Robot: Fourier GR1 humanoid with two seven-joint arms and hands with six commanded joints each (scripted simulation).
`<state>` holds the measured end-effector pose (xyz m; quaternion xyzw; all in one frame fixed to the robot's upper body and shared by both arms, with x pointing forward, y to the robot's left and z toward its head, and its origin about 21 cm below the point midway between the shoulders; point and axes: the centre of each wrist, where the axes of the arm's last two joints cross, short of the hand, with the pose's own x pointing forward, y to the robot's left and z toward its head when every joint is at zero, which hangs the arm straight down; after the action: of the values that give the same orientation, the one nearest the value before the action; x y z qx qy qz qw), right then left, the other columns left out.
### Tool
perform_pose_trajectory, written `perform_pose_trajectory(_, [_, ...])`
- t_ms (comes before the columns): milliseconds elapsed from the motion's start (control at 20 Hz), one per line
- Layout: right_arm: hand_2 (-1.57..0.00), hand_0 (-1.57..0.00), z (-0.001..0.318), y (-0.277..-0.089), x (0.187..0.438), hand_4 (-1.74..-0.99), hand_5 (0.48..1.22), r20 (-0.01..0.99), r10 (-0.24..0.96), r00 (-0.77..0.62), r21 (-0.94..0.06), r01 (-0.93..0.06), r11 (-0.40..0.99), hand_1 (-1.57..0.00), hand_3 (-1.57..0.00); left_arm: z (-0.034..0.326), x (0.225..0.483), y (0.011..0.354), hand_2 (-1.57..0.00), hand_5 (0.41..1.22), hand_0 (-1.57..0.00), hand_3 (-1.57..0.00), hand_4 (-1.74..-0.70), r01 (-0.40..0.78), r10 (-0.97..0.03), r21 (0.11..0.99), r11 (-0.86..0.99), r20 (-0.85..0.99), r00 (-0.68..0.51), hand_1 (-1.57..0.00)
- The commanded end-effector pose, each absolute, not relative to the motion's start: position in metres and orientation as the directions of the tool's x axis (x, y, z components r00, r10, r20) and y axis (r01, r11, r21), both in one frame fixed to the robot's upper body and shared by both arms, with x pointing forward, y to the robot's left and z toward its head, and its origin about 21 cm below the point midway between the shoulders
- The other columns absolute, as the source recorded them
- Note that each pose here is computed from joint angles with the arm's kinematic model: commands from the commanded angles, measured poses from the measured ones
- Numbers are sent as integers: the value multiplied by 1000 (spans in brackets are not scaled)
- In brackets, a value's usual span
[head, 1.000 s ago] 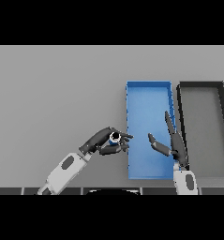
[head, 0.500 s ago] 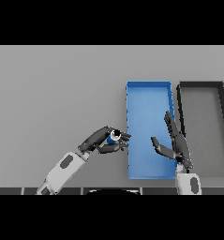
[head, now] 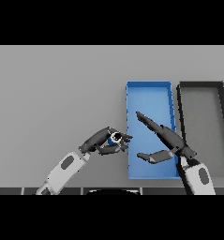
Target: Pick up the blue pipe and place it into the blue bin.
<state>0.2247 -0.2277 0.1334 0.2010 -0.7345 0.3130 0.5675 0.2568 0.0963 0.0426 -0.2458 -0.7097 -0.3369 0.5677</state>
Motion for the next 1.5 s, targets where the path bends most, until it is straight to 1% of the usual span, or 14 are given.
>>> perform_pose_trajectory(0, [1, 1, 137, -222, 226, -1314, 510, 955, 76, -286, -257, -673, 694, 1, 1, 45, 256, 96, -1571, 1221, -1571, -1485, -1741, 734, -26, 199, 649, 970, -240, -1571])
perform_pose_trajectory(150, [1, 1, 146, -204, 237, -1294, 523, 937, 118, -330, -330, -718, 612, 1, 1, 47, 257, 92, -1571, 1221, -1571, -1486, -1741, 738, -33, 200, 645, 972, -234, -1571])
perform_pose_trajectory(350, [1, 1, 153, -177, 245, -1232, 531, 934, 126, -334, -347, -768, 539, 1, 1, 45, 258, 99, -1571, 1221, -1571, -1516, -1741, 750, -1, 184, 635, 972, -237, -1571])
perform_pose_trajectory(700, [-29, 1, 157, -137, 268, -1222, 506, 932, 109, -346, -356, -816, 455, -12, -2, 46, 259, 98, -1571, 1221, -1571, -1535, -1737, 758, -33, 203, 619, 972, -233, -1571])
perform_pose_trajectory(750, [-102, -53, 160, -129, 270, -1245, 506, 933, 107, -345, -355, -824, 441, -84, -46, 45, 260, 100, -1571, 1221, -1571, -1484, -1736, 766, -16, 185, 615, 975, -222, -1571])
perform_pose_trajectory(800, [-237, -181, 162, -128, 274, -1294, 509, 930, 107, -353, -364, -829, 425, -225, -161, 46, 261, 98, -1320, 1221, -1394, -1288, -1737, 754, -43, 225, 617, 967, -253, -1326])
perform_pose_trajectory(850, [-379, -345, 164, -122, 276, -1335, 507, 927, 119, -356, -372, -836, 404, -375, -296, 45, 260, 101, -1063, 1221, -1182, -1030, -1682, 761, -142, 284, 583, 958, -249, -1078])
perform_pose_trajectory(900, [-531, -527, 163, -117, 277, -1362, 508, 926, 121, -357, -375, -843, 385, -534, -440, 48, 259, 101, -850, 1221, -991, -824, -1552, 777, -211, 311, 548, 950, -231, -878])
perform_pose_trajectory(950, [-739, -718, 166, -116, 279, -1430, 522, 925, 126, -359, -380, -845, 376, -699, -635, 48, 260, 100, -680, 1221, -818, -659, -1480, 769, -235, 324, 551, 945, -229, -706])
perform_pose_trajectory(1000, [-905, -888, 164, -113, 280, -1486, 550, 930, 103, -354, -367, -857, 363, -873, -768, 45, 259, 101, -686, 1221, -776, -583, -1533, 762, -201, 309, 569, 951, -236, -706])
perform_pose_trajectory(1100, [-1145, -1134, 163, -110, 284, -1562, 666, 948, 62, -314, -315, -886, 341, -1124, -957, 44, 259, 95, -969, 1221, -1063, -939, -1607, 741, -175, 288, 606, 958, -228, -1017])
perform_pose_trajectory(1200, [-1298, -1291, 159, -107, 281, -1495, 826, 961, 18, -277, -267, -906, 328, -1285, -1178, 44, 261, 98, -1115, 1221, -1246, -1166, -1655, 745, -116, 243, 622, 969, -219, -1217])
perform_pose_trajectory(1300, [-1396, -1392, 151, -106, 279, -1452, 968, 960, 2, -281, -264, -901, 343, -1388, -1320, 45, 261, 97, -1254, 1221, -1363, -1312, -1686, 746, -23, 196, 636, 971, -236, -1344])
perform_pose_trajectory(1450, [-1482, -1479, 158, -107, 274, -1457, 1092, 924, 27, -380, -366, -865, 343, -1477, -1442, 48, 263, 96, -1372, 1221, -1464, -1438, -1713, 755, -1, 182, 630, 972, -234, -1455])
